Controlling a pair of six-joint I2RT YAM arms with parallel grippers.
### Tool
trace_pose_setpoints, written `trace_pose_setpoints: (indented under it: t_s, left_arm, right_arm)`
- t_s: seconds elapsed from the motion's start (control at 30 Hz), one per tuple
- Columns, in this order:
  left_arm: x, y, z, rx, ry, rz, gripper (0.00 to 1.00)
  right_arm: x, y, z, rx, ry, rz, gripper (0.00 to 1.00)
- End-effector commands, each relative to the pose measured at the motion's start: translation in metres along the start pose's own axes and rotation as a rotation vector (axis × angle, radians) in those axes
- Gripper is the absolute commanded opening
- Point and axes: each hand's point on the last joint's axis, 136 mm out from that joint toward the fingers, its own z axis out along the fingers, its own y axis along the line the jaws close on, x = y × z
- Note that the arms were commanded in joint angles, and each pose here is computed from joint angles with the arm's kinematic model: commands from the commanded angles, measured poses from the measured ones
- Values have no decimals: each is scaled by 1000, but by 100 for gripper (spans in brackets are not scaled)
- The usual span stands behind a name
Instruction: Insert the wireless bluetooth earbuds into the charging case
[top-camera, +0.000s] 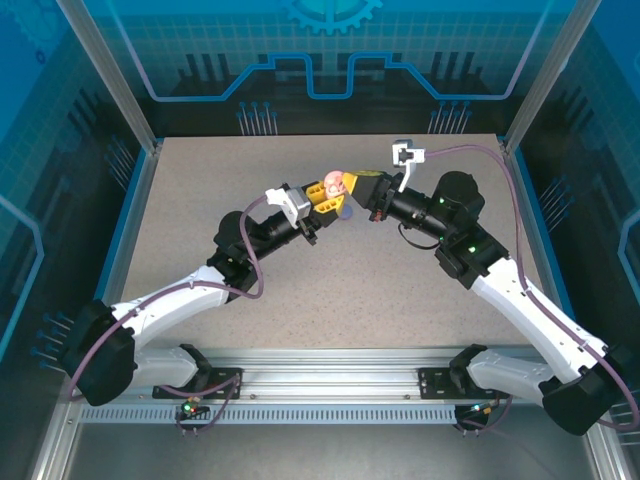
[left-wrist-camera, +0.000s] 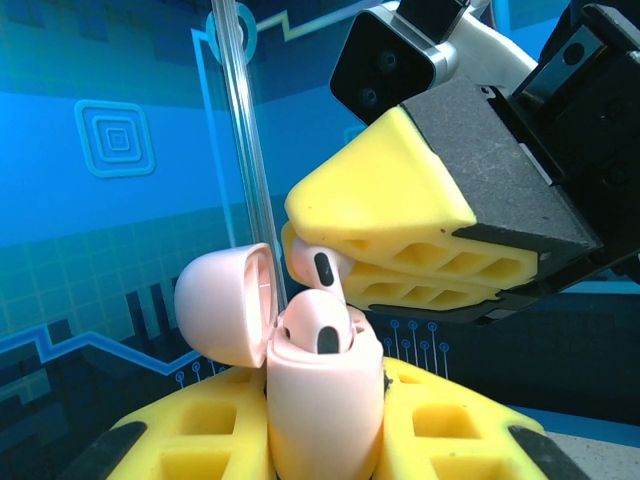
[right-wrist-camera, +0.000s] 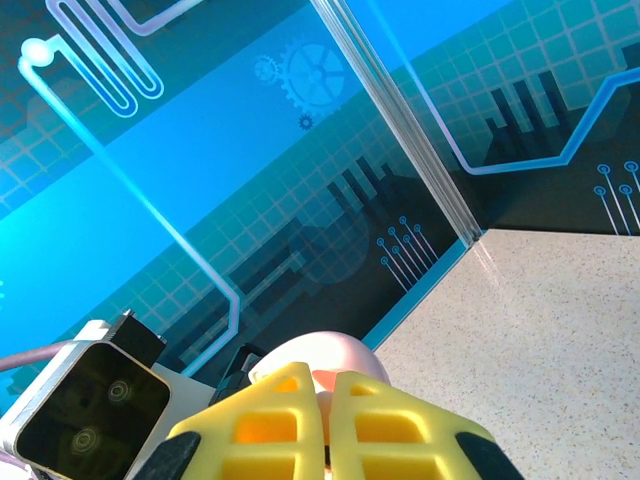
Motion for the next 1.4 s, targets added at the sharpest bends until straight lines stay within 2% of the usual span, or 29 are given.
trace_pose_setpoints:
  t_s: [0.0, 0.1, 0.23, 0.4, 0.57, 0.67, 0.83, 1.03, 1.37]
  left_arm:
    - [-32, 5, 3, -21, -89, 39, 0]
    - [-32, 4, 3, -20, -88, 38, 0]
    - [-30, 4, 3, -18, -85, 36, 0]
    - [-30, 3, 4, -12, -86, 31, 0]
    - [-26, 3, 5, -12, -78, 22, 0]
    - [-24, 3, 5, -15, -72, 20, 0]
    - [-14, 2, 3, -14, -50, 10, 0]
    - [6, -1, -1, -3, -6, -8, 0]
    - [44, -9, -8, 23, 85, -90, 0]
  right_arm:
    - [18, -7, 5, 19, 71, 2, 7]
    - [20, -10, 4, 34, 73, -4, 11]
    - [16, -10, 1, 52, 59, -9, 26]
    - [5, -6, 0, 57, 35, -20, 38]
    - [-13, 6, -6, 48, -2, -50, 65]
    - [-27, 13, -18, 62, -39, -76, 72]
    - [-41, 14, -39, 125, -68, -97, 78]
    - [-35, -22, -43, 282, 0, -65, 79]
    - [-18, -90, -11, 488, 193, -9, 79]
